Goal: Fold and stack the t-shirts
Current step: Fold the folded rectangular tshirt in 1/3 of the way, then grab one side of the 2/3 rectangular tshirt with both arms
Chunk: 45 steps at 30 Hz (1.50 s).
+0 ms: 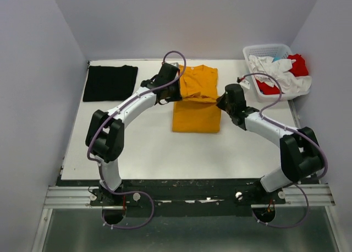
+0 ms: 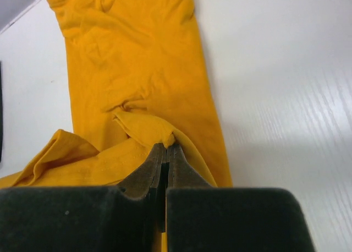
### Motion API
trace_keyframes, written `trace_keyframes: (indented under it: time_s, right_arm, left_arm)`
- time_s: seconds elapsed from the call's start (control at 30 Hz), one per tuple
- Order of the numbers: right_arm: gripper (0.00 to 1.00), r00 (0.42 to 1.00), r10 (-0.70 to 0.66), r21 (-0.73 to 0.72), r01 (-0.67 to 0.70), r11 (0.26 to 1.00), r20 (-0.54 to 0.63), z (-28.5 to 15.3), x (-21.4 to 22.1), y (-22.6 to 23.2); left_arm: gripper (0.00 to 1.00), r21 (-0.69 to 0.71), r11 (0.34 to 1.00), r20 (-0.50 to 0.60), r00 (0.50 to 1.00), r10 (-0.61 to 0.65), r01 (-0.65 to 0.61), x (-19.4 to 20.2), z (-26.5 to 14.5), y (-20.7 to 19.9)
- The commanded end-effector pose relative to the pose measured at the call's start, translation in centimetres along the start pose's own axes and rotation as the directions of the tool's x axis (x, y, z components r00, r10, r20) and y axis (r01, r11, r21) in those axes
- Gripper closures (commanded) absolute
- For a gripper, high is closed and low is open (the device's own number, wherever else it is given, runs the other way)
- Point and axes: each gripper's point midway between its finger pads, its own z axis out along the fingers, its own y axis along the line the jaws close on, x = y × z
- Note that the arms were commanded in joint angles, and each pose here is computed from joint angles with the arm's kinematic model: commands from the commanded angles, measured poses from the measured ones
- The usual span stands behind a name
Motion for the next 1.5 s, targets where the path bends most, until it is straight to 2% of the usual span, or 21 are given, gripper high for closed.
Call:
trace_keyframes:
  time_s: [0.0, 0.33, 0.43, 0.47, 0.5, 0.53, 0.57, 0.6, 0.63, 0.67, 0.7, 0.8, 1.0, 1.03, 1.17, 1.27, 1.33, 1.47]
  right_arm:
    - [0.99, 0.999, -0.019, -0.084, 0.022, 0.996, 0.04, 2.4, -2.0, 2.5]
    - [0.99, 1.0, -0.022, -0.068, 0.02, 0.997, -0.017, 6.1, -0.5, 1.7]
    - [0.92, 0.999, -0.019, -0.042, 0.017, 0.999, -0.036, 7.2, 0.2, 1.0]
    - [0.91, 0.999, -0.019, -0.036, 0.018, 0.999, -0.037, 7.7, 0.2, 0.9]
    - [0.88, 0.999, -0.023, -0.033, 0.022, 0.999, -0.04, 8.1, 0.0, 0.8]
    - [0.8, 0.998, -0.033, -0.032, 0.031, 0.999, -0.049, 8.7, -0.1, 0.8]
    - [0.68, 0.997, -0.053, -0.04, 0.051, 0.998, -0.057, 9.0, -0.4, 1.2]
    - [0.5, 0.995, -0.07, -0.036, 0.068, 0.997, -0.069, 9.3, -0.4, 1.3]
    - [0.41, 0.995, -0.075, -0.033, 0.072, 0.997, -0.069, 9.5, -0.9, 1.6]
    - [0.34, 0.994, -0.079, -0.025, 0.078, 0.997, -0.074, 9.5, -1.1, 1.7]
    - [0.25, 0.994, -0.081, -0.023, 0.08, 0.997, -0.072, 9.4, -1.5, 1.9]
    - [0.19, 0.994, -0.077, -0.043, 0.074, 0.996, -0.077, 8.0, -1.9, 2.2]
    - [0.15, 0.98, -0.039, -0.086, 0.022, 0.996, -0.193, 2.6, 2.4, -0.3]
    - [0.13, 0.976, -0.024, -0.082, 0.006, 0.997, -0.218, 1.6, 3.5, -1.1]
    - [0.08, 0.955, 0.03, -0.066, -0.051, 0.997, -0.295, -1.2, 7.4, -3.7]
    - [0.08, 0.95, 0.058, -0.095, -0.091, 0.991, -0.308, -2.3, 8.5, -4.0]
    - [0.07, 0.95, 0.068, -0.085, -0.098, 0.992, -0.306, -2.6, 9.1, -4.7]
    - [0.11, 0.939, 0.1, -0.055, -0.124, 0.991, -0.329, -2.7, 10.1, -5.4]
  left_arm:
    - [1.0, 0.036, 0.999, -0.063, 0.997, 0.041, -0.039, -0.7, 1.7, 0.6]
    - [1.0, 0.018, 1.0, -0.133, 0.991, 0.004, -0.002, -0.6, 5.2, 2.7]
    - [0.99, 0.013, 1.0, -0.152, 0.988, -0.015, 0.018, -0.4, 5.9, 3.3]
    - [0.95, 0.007, 1.0, -0.155, 0.988, -0.023, 0.025, -0.5, 6.1, 3.5]
    - [0.86, 0.006, 1.0, -0.16, 0.987, -0.029, 0.03, -0.5, 6.3, 3.7]
    - [0.73, 0.008, 0.999, -0.16, 0.987, -0.033, 0.035, -0.9, 6.3, 3.7]
    - [0.6, 0.009, 0.999, -0.161, 0.986, -0.038, 0.04, -1.2, 6.2, 3.7]
    - [0.51, 0.009, 0.999, -0.161, 0.986, -0.041, 0.043, -1.7, 5.9, 3.6]
    - [0.38, 0.008, 0.999, -0.154, 0.987, -0.043, 0.045, -2.3, 5.5, 3.5]
    - [0.13, 0.013, 0.999, -0.14, 0.989, -0.039, 0.042, -2.9, 4.9, 3.1]
    - [0.02, 0.025, 0.999, -0.119, 0.992, -0.033, 0.036, -3.6, 4.1, 2.7]
    - [0.01, 0.073, 0.996, -0.086, 0.996, -0.036, 0.042, -3.5, 2.1, 1.9]
    - [0.01, 0.154, 0.98, -0.13, 0.986, -0.107, 0.126, 3.1, -1.0, 2.5]
    - [0.02, 0.142, 0.979, -0.155, 0.98, -0.121, 0.143, 5.1, -1.0, 3.4]
    - [0.01, 0.125, 0.975, -0.189, 0.969, -0.157, 0.183, 8.6, -1.2, 4.8]
    - [0.03, 0.133, 0.97, -0.203, 0.963, -0.176, 0.205, 9.7, -0.7, 5.1]
    - [0.06, 0.1, 0.969, -0.209, 0.957, -0.201, 0.225, 10.0, 0.1, 5.7]
    - [0.21, 0.071, 0.962, -0.263, 0.936, -0.236, 0.262, 11.1, 1.7, 6.1]
